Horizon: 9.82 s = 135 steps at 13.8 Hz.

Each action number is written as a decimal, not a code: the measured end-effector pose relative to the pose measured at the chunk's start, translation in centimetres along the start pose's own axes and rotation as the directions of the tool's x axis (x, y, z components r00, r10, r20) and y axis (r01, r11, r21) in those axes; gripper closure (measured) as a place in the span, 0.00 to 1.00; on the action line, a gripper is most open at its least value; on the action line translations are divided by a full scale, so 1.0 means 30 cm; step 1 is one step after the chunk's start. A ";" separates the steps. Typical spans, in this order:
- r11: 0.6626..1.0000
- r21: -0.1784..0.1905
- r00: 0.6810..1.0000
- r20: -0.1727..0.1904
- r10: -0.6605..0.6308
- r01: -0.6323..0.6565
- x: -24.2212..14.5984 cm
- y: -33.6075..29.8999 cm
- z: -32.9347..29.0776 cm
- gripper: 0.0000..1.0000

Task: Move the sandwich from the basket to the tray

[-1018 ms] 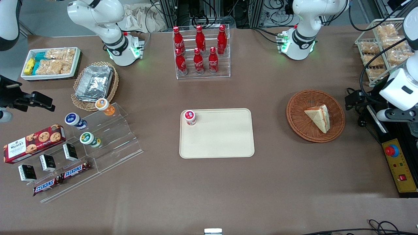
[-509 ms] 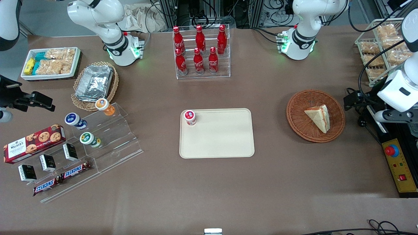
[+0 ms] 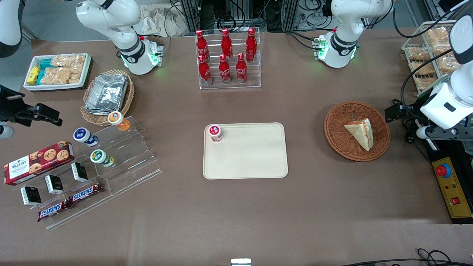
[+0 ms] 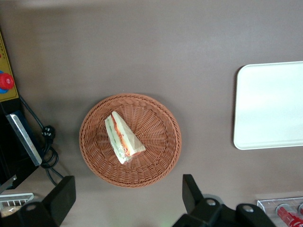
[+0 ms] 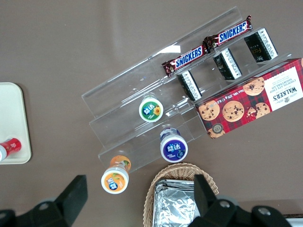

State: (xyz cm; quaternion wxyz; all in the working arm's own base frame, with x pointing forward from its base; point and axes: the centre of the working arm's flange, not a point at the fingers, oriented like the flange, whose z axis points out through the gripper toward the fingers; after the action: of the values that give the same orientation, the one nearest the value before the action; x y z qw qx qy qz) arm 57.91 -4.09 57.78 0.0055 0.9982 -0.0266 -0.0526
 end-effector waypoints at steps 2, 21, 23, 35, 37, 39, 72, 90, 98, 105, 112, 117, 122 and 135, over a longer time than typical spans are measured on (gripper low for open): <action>1.000 0.003 1.000 0.013 0.000 0.000 -0.025 0.002 0.012 0.00; 0.882 0.009 0.881 -0.055 -0.470 0.471 -0.421 -0.153 0.522 0.00; 0.857 0.003 0.856 -0.060 -0.514 0.515 -0.441 -0.154 0.638 0.00; 0.765 -0.018 0.764 -0.037 -0.644 0.644 -0.389 -0.162 1.048 0.00; 0.760 -0.017 0.760 -0.028 -0.650 0.649 -0.378 -0.163 1.099 0.00; 0.758 -0.018 0.758 -0.024 -0.652 0.652 -0.369 -0.163 1.136 0.00; 0.980 0.017 0.976 -0.094 -0.195 0.198 -0.171 -0.085 0.151 0.70; 0.981 0.012 0.980 -0.045 -0.192 0.193 -0.146 0.988 0.491 0.67; 0.994 0.038 0.995 -0.006 -0.101 0.102 -0.074 1.117 0.884 0.67; 0.989 0.103 0.995 0.008 -0.104 0.102 -0.067 1.153 1.147 0.67; 0.990 0.096 0.994 0.023 -0.110 0.107 -0.058 1.155 1.200 0.44; 0.990 0.078 0.993 -0.020 -0.118 0.119 -0.026 1.166 1.107 0.00; 0.985 0.096 0.988 -0.065 -0.140 0.146 -0.059 1.146 0.830 0.00; 0.987 0.121 0.994 0.052 0.099 -0.104 -0.009 0.473 0.297 0.00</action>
State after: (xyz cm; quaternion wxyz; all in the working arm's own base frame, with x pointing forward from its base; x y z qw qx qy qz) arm 55.96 -18.33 49.15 -0.0542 0.9926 -0.0807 -0.0733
